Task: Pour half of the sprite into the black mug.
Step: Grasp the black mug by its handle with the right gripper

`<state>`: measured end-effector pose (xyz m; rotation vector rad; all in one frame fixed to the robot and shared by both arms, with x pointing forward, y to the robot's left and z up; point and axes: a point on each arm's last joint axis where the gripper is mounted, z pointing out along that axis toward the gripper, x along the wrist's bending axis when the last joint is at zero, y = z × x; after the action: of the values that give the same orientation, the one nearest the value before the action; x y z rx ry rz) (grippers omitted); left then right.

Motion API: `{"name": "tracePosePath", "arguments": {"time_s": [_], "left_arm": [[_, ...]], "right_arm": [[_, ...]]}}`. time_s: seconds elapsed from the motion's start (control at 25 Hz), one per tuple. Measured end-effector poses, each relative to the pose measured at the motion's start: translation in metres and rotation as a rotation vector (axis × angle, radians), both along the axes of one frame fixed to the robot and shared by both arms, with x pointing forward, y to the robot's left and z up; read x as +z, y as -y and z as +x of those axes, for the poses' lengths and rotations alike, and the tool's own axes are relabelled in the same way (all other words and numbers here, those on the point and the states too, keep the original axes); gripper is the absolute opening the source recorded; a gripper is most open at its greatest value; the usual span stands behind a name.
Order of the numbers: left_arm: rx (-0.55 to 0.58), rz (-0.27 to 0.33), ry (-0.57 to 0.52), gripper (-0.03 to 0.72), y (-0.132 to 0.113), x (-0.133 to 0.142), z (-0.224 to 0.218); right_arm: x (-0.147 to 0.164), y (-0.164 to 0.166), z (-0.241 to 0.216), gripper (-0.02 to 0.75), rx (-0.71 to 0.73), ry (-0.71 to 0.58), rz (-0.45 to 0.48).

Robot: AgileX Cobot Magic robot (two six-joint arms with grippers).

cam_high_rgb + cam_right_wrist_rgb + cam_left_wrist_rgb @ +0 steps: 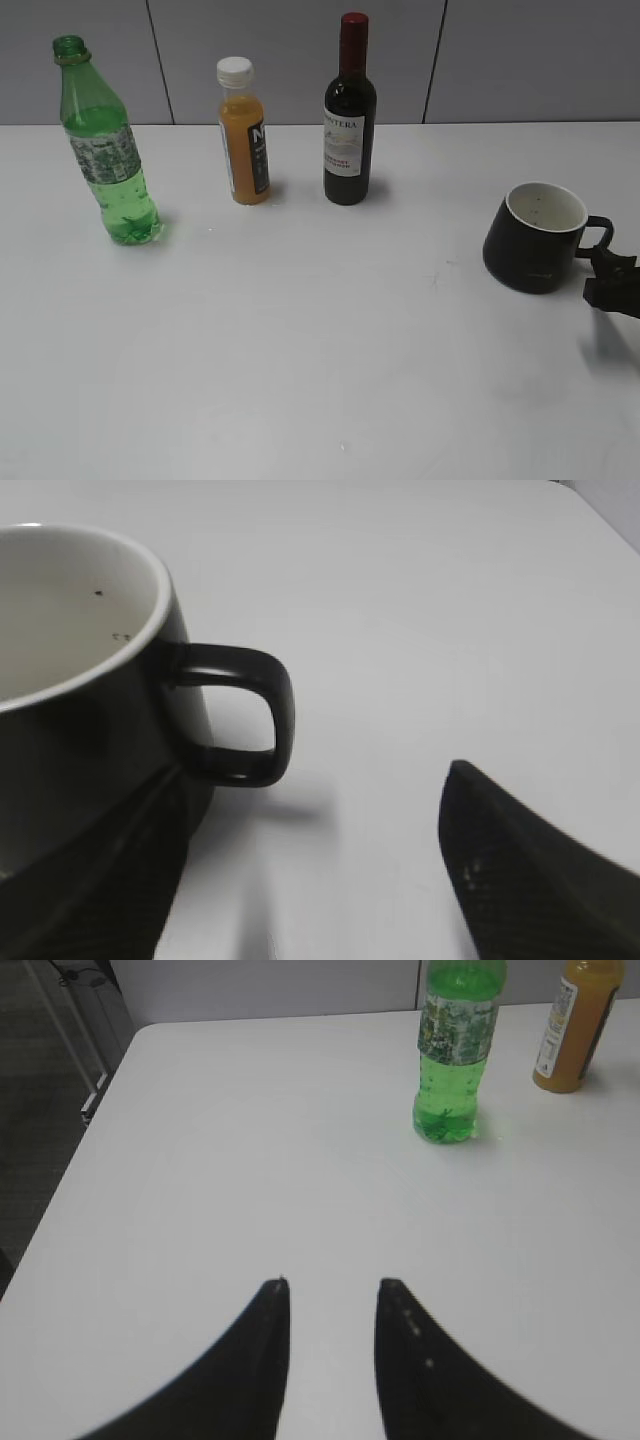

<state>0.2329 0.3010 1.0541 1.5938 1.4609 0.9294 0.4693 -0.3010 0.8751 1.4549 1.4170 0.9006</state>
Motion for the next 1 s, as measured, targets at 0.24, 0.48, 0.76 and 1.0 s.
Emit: {"name": "tracePosePath", "arguments": {"time_s": [0.24,0.48,0.76,1.0], "left_arm": [[0.000,0.000,0.000,0.232,0.000,0.000,0.000],[0.000,0.000,0.000,0.232,0.000,0.000,0.000],[0.000,0.000,0.000,0.232,0.000,0.000,0.000],[0.000,0.000,0.000,0.232,0.000,0.000,0.000]], "right_arm": [[-0.007,0.000,0.010,0.591,-0.011,-0.007,0.001],[-0.010,0.001,0.019,0.591,-0.018,-0.002,0.001],[-0.015,0.001,0.022,0.591,-0.020,-0.012,0.000],[-0.016,0.007,0.026,0.590,-0.044,-0.005,0.000]]}}
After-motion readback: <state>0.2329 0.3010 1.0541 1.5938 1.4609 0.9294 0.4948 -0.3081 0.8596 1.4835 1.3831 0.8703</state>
